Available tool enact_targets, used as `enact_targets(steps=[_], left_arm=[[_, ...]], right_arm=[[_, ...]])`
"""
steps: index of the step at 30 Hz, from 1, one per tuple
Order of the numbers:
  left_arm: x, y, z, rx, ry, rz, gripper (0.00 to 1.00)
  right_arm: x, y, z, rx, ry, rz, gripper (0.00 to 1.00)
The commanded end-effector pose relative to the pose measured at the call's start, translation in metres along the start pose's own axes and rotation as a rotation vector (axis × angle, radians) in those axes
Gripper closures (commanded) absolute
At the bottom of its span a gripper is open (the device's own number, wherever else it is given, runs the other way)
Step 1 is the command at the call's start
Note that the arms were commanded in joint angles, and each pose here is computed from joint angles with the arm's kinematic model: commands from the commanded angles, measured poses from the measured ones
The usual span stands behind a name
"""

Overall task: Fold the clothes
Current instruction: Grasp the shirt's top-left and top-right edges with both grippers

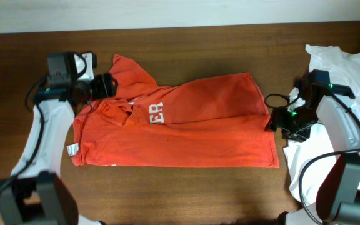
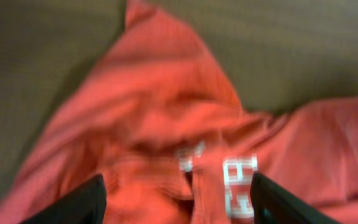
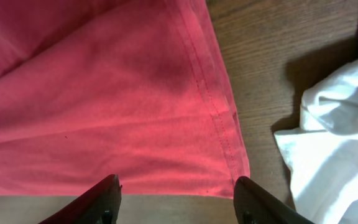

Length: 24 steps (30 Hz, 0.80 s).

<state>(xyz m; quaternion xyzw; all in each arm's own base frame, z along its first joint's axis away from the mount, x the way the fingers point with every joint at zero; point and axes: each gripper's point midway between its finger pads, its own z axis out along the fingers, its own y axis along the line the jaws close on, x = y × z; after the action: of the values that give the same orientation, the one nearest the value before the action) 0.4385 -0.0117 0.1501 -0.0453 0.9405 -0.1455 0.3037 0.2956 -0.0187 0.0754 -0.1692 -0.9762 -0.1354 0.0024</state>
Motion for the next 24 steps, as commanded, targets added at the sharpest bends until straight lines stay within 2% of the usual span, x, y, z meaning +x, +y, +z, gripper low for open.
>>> enact_targets(steps=[1,7,12,14,17,19,20,21,24], left_arm=[[-0.031,0.002,0.045,0.056,-0.031,0.042,0.23],[-0.057,0.022,0.124,0.067,-0.119,0.067,0.23],[-0.062,0.019,0.177,0.102,-0.223,0.116,0.23],[-0.062,0.022,0.194,0.116,-0.260,0.073,0.23],[-0.051,0.028,0.209,0.125,-0.240,-0.019,0.40],[-0.049,0.027,0.210,0.129,-0.235,-0.021,0.70],[-0.056,0.021,0.206,0.157,-0.246,-0.012,0.94],[-0.063,0.014,0.202,0.196,-0.256,-0.002,0.99],[-0.101,-0.016,0.168,0.342,-0.311,0.020,0.99]], right_arm=[[-0.005,0.013,-0.008,-0.021,-0.034,-0.054,0.37],[-0.003,0.021,-0.006,-0.021,-0.031,-0.081,0.36],[-0.003,0.028,-0.004,-0.022,-0.034,-0.108,0.35],[-0.002,0.032,-0.003,-0.022,-0.030,-0.122,0.35],[-0.003,0.034,-0.002,-0.023,-0.037,-0.129,0.35],[-0.013,0.035,-0.003,-0.022,-0.077,-0.137,0.35],[-0.023,0.037,-0.004,-0.025,-0.118,-0.149,0.35],[-0.034,0.040,-0.005,-0.032,-0.164,-0.162,0.35],[-0.085,0.055,-0.018,-0.067,-0.378,-0.221,0.33]])
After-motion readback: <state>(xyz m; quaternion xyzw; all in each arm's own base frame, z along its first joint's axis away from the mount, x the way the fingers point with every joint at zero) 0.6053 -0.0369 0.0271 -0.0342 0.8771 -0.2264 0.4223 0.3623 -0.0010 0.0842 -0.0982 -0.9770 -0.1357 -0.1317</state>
